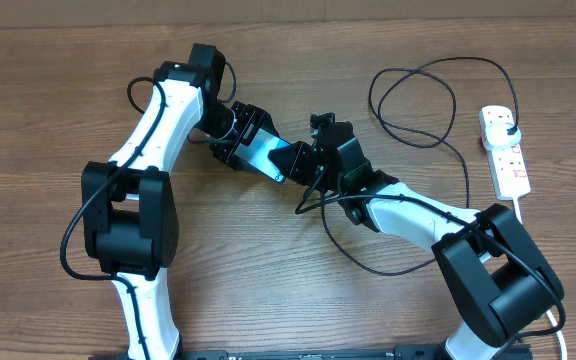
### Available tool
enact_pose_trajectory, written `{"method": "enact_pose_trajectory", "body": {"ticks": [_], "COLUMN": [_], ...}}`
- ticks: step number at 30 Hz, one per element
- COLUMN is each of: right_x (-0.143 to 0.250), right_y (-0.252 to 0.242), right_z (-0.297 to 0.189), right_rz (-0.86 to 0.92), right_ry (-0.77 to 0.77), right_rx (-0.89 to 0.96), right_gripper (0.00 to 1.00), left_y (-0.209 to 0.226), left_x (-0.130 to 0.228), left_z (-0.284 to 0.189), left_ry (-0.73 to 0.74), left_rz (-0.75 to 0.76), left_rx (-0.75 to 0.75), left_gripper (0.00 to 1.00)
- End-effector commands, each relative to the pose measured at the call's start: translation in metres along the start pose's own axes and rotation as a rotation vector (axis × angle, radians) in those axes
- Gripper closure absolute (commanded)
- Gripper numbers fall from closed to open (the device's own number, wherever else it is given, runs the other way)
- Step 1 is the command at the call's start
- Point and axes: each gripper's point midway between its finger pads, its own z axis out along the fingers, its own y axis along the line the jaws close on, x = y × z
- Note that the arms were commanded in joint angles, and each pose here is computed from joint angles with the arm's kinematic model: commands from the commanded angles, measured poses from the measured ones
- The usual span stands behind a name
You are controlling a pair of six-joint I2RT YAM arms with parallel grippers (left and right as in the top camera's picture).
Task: Plug charger to phone and switch on socket
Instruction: 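Grasp the phone's edge with the right gripper, then open the left gripper and pull it back from the phone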
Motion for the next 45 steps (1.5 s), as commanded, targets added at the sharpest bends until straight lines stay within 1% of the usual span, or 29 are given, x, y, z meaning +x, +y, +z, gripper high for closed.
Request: {"method": "enact_pose_trajectory", "body": {"ticks": [1, 4, 7, 10, 12, 15, 20, 23, 28, 31, 34, 36, 38, 43, 45], "right_x": [-0.01, -0.013, -0.02, -0.03, -0.042, -0.051, -0.06, -0.06, -0.06, -0.07, -0.088, -0.1, -0.116, -0.15, -0.165], "right_y": [0.023, 0.022, 0.018, 0.013, 0.007, 0.002, -0.004, -0.005, -0.003, -0.004, 0.001, 0.008, 0.02, 0.042, 0.049], "right_z": [-0.003, -0.004, -0.007, -0.012, -0.019, -0.025, -0.032, -0.033, -0.034, -0.04, -0.054, -0.065, -0.078, -0.109, -0.123], "right_rz": [0.006, 0.022, 0.035, 0.065, 0.083, 0.099, 0.119, 0.122, 0.121, 0.123, 0.119, 0.109, 0.092, 0.076, 0.104], "right_ry": [-0.014, -0.015, -0.023, -0.024, -0.018, -0.009, -0.008, -0.007, -0.001, -0.023, -0.068, -0.1, -0.152, -0.326, -0.406], "right_rx": [-0.081, -0.082, -0.082, -0.088, -0.103, -0.118, -0.123, -0.121, -0.129, -0.135, -0.153, -0.17, -0.186, -0.162, -0.145], "right_gripper": [0.96, 0.96, 0.96, 0.96, 0.96, 0.96, 0.96, 0.96, 0.96, 0.96, 0.96, 0.96, 0.96, 0.96, 0.96], "left_y": [-0.007, -0.007, -0.007, -0.005, -0.003, -0.003, -0.004, -0.016, -0.049, -0.067, -0.084, -0.091, -0.096, -0.1, -0.1], "left_x": [0.009, 0.008, 0.008, 0.006, 0.001, -0.003, -0.007, -0.007, -0.001, 0.008, 0.022, 0.029, 0.033, 0.036, 0.035], "left_z": [-0.002, -0.002, -0.002, -0.002, -0.003, -0.004, -0.012, -0.02, -0.044, -0.06, -0.079, -0.086, -0.09, -0.092, -0.092], "left_ry": [0.022, 0.021, 0.02, 0.006, -0.021, -0.031, -0.003, 0.047, 0.145, 0.208, 0.283, 0.312, 0.331, 0.347, 0.345], "left_rz": [-0.001, -0.002, -0.001, 0.0, 0.01, 0.092, 0.086, 0.152, 0.338, 0.427, 0.528, 0.574, 0.586, 0.578, 0.578], "left_rx": [0.018, 0.019, 0.018, 0.008, -0.004, -0.003, 0.034, 0.12, 0.349, 0.479, 0.611, 0.66, 0.683, 0.693, 0.694], "left_gripper": [0.18, 0.08, 0.06, 0.0, 0.01, 0.0, 0.01, 0.0, 0.0, 0.0, 0.0, 0.0, 0.01, 0.0, 0.0]}}
